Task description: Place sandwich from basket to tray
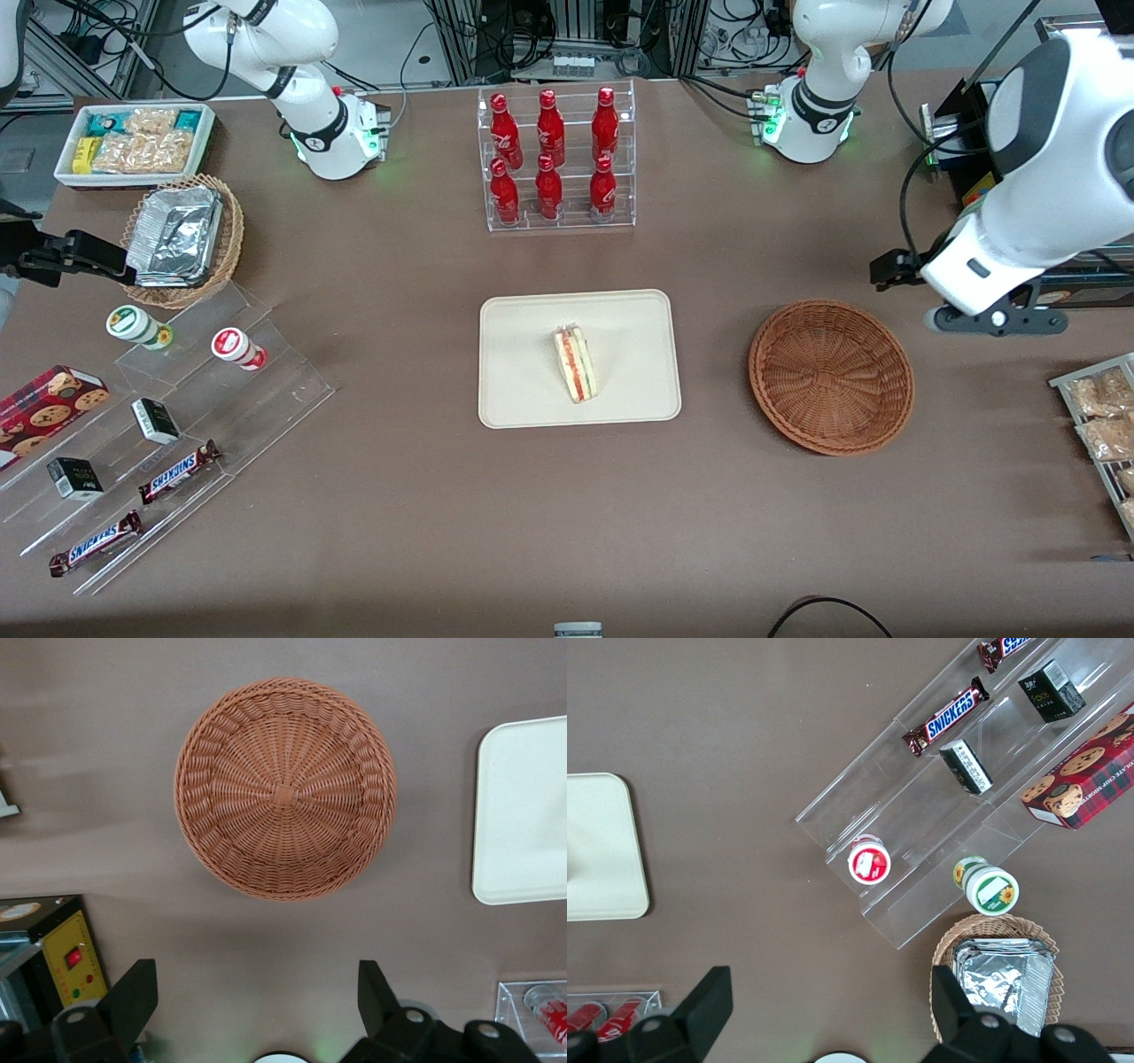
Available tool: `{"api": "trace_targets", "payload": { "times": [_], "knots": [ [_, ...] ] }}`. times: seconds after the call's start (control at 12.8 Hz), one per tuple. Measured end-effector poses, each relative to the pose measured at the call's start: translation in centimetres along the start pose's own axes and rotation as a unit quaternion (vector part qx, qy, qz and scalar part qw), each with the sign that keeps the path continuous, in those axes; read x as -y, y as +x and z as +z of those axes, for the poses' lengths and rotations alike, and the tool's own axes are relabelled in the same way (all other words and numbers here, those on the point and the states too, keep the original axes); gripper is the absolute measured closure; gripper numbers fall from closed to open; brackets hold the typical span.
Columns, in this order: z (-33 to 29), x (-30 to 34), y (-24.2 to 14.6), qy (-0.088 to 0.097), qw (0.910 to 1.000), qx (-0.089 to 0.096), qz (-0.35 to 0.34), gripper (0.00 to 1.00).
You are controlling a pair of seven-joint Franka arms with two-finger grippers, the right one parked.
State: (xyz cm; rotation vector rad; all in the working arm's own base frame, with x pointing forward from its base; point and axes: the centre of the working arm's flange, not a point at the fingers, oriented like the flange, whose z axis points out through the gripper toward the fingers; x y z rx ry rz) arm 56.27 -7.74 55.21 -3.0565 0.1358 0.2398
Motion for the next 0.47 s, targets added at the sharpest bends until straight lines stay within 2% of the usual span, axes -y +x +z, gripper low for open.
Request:
{"api": "trace_targets", "payload": {
  "times": [0.23, 0.47],
  "knots": [
    [-1.6, 3.0, -1.6, -0.015, 0.9998, 0.001, 0.009, 0.00],
    [-3.0, 4.5, -3.1, -0.020, 0.9997, -0.003, 0.015, 0.00]
  ]
}}
